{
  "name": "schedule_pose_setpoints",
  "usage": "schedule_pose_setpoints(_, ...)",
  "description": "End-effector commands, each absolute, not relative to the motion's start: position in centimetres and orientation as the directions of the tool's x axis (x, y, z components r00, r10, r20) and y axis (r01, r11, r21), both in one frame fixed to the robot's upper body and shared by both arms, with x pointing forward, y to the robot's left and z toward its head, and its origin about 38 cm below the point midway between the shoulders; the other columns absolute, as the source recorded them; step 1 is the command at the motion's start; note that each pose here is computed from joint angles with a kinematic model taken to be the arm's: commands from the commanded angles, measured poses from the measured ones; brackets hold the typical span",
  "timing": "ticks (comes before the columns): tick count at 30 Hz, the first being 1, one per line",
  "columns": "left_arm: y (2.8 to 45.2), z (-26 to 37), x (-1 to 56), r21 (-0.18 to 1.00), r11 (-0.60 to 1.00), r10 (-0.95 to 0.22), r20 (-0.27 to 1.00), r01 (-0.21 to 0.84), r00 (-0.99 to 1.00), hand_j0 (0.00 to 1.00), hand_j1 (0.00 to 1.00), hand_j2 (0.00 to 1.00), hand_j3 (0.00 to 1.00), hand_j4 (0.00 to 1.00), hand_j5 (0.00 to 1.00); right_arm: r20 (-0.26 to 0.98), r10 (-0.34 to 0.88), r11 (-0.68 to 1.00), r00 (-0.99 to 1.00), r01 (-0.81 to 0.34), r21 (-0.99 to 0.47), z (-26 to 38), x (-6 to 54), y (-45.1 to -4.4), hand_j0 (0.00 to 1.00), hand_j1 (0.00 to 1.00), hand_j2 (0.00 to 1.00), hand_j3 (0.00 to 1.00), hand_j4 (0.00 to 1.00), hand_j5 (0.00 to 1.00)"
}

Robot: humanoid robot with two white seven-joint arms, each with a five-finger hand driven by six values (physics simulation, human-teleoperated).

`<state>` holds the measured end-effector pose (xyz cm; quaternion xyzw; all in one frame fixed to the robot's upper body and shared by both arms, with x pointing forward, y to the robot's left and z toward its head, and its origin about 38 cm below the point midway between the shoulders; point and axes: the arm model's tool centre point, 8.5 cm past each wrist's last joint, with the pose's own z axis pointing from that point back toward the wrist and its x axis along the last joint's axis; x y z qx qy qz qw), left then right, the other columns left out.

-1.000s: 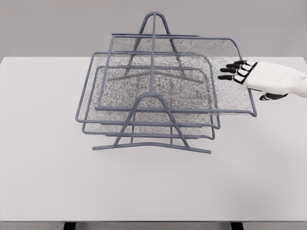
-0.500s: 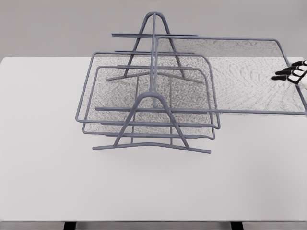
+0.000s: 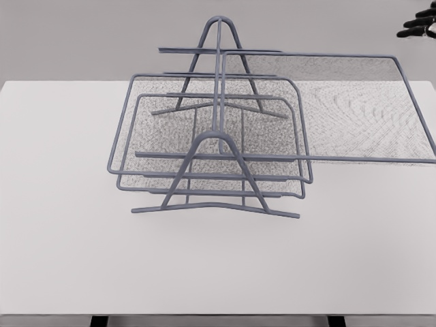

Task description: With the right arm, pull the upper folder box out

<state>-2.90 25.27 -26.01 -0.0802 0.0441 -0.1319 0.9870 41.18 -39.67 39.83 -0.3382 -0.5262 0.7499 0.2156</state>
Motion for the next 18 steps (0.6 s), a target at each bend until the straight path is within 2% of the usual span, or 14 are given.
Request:
schedule_pose_setpoints(1,25.3,-26.0,-2.9,-0.170,0.952,-0.268,-0.067,0.253,0.961,1.00,1.00,1.00,1.00,1.00,1.00,-0.215,0.603,-0.262,-0.768,0.065,-0.963,40.0,40.7,-35.5,1.00,1.00,1.00,1.00,1.00,1.00)
schedule_pose_setpoints(3,25.3,-26.0,-2.9,-0.170,0.952,-0.268,-0.067,0.253,0.961,1.00,1.00,1.00,1.00,1.00,1.00,-0.202,0.566,-0.252,-0.799,0.066,-0.965,40.2,39.2,-34.4,1.00,1.00,1.00,1.00,1.00,1.00)
schedule_pose_setpoints(4,25.3,-26.0,-2.9,-0.170,0.952,-0.268,-0.065,0.254,0.961,1.00,1.00,1.00,1.00,1.00,1.00,-0.187,0.537,-0.256,-0.823,0.052,-0.965,39.1,38.7,-33.4,1.00,1.00,1.00,1.00,1.00,1.00)
schedule_pose_setpoints(5,25.3,-26.0,-2.9,-0.170,0.952,-0.268,-0.065,0.254,0.961,1.00,1.00,1.00,1.00,1.00,1.00,-0.126,0.520,-0.252,-0.845,-0.010,-0.968,36.2,38.4,-32.8,1.00,1.00,1.00,1.00,1.00,1.00)
schedule_pose_setpoints(6,25.3,-26.0,-2.9,-0.170,0.952,-0.268,-0.064,0.254,0.961,1.00,1.00,1.00,1.00,1.00,1.00,-0.112,0.487,-0.241,-0.866,-0.009,-0.971,35.6,38.1,-31.4,1.00,1.00,1.00,1.00,1.00,1.00)
schedule_pose_setpoints(18,25.3,-26.0,-3.5,-0.172,0.953,-0.267,-0.079,0.250,0.961,1.00,1.00,1.00,1.00,1.00,1.00,-0.097,0.454,-0.218,-0.886,-0.004,-0.976,35.2,38.4,-29.8,1.00,1.00,1.00,1.00,1.00,1.00)
